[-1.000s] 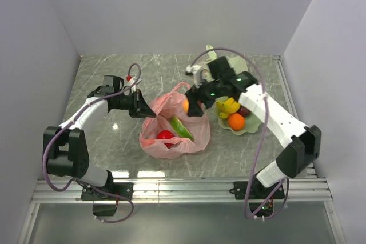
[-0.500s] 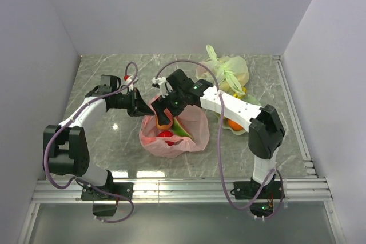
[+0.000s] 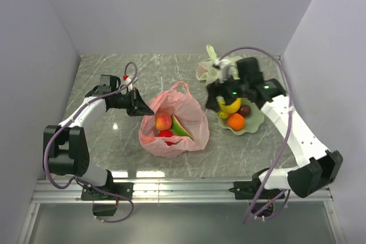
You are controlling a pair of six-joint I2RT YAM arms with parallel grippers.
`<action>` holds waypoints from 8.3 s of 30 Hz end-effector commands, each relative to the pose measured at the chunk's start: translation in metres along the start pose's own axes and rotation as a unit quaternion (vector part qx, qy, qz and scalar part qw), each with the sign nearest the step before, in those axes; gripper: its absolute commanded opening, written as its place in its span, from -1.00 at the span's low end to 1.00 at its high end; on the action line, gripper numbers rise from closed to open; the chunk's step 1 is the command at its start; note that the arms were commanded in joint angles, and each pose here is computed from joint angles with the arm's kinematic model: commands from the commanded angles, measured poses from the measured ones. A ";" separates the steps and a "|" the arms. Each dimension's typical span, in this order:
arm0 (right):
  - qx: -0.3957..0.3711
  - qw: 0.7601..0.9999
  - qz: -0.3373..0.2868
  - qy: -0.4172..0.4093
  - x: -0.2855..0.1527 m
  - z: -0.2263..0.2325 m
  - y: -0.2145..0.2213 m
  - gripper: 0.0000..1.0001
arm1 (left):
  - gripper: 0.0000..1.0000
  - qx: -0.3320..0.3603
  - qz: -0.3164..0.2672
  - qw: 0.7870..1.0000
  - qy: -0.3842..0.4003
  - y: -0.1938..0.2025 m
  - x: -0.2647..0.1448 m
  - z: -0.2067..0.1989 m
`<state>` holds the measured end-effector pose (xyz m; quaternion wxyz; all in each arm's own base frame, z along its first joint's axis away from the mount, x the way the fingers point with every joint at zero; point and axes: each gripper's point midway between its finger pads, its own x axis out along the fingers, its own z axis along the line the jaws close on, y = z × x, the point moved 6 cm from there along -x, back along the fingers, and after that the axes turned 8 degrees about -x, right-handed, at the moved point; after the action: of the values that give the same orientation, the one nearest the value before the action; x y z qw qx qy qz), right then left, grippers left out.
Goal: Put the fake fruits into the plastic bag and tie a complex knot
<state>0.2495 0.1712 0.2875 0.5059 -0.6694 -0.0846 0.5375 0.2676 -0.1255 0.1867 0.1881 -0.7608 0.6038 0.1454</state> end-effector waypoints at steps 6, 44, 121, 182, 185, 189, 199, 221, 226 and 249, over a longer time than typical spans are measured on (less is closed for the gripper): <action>0.119 0.974 0.146 0.126 -0.043 -0.073 0.117 0.99 | -0.91 0.019 -0.028 0.999 -0.024 -0.005 -0.007 -0.005; 0.161 0.962 0.162 0.153 -0.034 -0.097 0.145 0.20 | -0.99 0.002 -0.034 0.998 -0.049 -0.010 -0.004 0.003; 0.233 0.945 -0.044 0.224 -0.029 -0.167 0.123 0.22 | -0.99 0.012 -0.002 1.000 -0.010 -0.024 -0.001 -0.007; 0.183 0.932 -0.216 0.227 -0.049 -0.073 -0.008 -1.00 | -0.99 0.012 0.009 1.000 0.007 -0.018 -0.001 -0.008; 0.201 0.919 -0.208 0.269 -0.033 -0.092 -0.040 -1.00 | -0.99 0.012 0.012 1.000 0.008 -0.018 -0.001 -0.008; 0.152 0.919 -0.206 0.300 0.008 -0.073 -0.081 -1.00 | -0.99 0.008 0.010 1.000 0.014 -0.022 0.000 -0.011; 0.058 0.929 -0.148 0.334 0.117 -0.003 -0.061 -1.00 | -0.99 0.005 0.005 1.000 0.021 -0.026 -0.002 -0.019; -0.012 0.982 -0.012 0.186 0.230 0.084 -0.006 -0.98 | -0.96 0.021 -0.011 0.999 0.038 -0.040 -0.011 -0.030; -0.002 0.981 -0.020 0.194 0.223 0.076 -0.012 0.23 | -0.96 -0.001 -0.008 1.000 0.027 -0.036 -0.011 -0.014; 0.103 0.976 0.062 0.181 -0.030 -0.060 0.097 0.71 | -0.96 -0.006 -0.017 1.000 0.007 -0.032 -0.015 -0.004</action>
<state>0.2731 0.1065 0.2534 0.5845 -0.7009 0.0443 0.4063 0.2977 -0.1092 0.1942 0.1609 -0.7730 0.5931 0.1578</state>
